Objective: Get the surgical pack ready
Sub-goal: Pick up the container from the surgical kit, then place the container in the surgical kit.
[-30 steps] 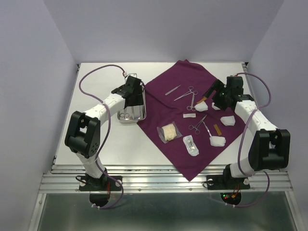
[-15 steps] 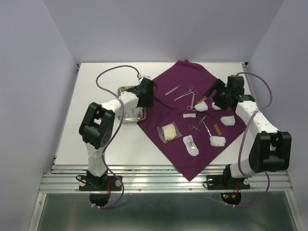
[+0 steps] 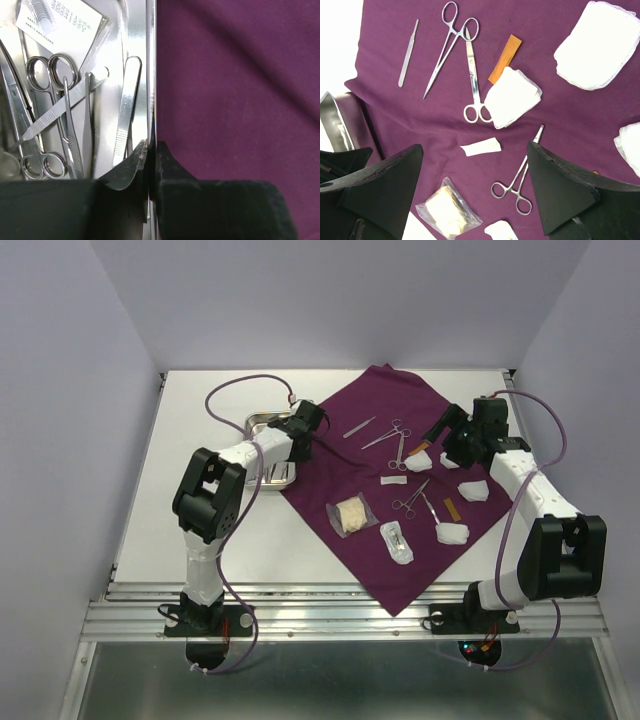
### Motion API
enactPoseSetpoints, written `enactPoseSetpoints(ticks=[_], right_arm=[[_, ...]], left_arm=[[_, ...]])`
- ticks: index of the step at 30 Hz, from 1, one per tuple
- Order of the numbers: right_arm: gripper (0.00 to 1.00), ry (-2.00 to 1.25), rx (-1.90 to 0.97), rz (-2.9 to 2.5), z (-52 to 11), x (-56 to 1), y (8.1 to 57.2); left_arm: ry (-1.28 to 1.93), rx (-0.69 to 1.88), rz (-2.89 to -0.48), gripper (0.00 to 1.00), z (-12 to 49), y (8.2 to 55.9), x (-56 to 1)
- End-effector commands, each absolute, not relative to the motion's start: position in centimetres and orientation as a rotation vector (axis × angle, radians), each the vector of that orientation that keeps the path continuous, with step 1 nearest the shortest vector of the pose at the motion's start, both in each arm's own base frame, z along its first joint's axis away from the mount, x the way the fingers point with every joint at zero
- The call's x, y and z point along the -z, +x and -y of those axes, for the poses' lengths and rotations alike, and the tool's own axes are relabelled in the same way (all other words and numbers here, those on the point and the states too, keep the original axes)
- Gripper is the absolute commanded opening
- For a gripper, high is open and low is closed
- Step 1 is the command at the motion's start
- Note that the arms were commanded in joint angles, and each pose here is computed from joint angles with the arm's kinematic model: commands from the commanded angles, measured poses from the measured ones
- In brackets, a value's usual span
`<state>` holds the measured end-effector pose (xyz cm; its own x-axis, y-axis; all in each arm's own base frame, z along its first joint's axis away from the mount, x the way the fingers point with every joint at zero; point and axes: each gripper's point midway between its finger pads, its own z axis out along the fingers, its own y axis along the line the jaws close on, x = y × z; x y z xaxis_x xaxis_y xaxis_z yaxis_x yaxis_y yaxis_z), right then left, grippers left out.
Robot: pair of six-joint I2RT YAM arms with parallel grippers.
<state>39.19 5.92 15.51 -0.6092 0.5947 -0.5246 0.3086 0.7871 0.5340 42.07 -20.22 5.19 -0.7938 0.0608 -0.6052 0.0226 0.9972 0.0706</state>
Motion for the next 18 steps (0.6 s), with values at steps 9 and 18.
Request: enactPoseSetpoints(ticks=[9,18], right_arm=[[0.89,0.65,-0.52,-2.198,-5.6,-17.5,39.7],[0.89,0.645,-0.518,-2.204,-5.6,-17.4,39.4]], left_arm=[[0.06,-0.002,-2.361,0.0,23.0,43.9,-12.5],[0.035,0.005,-2.406,0.0,25.9,44.1,-11.3]])
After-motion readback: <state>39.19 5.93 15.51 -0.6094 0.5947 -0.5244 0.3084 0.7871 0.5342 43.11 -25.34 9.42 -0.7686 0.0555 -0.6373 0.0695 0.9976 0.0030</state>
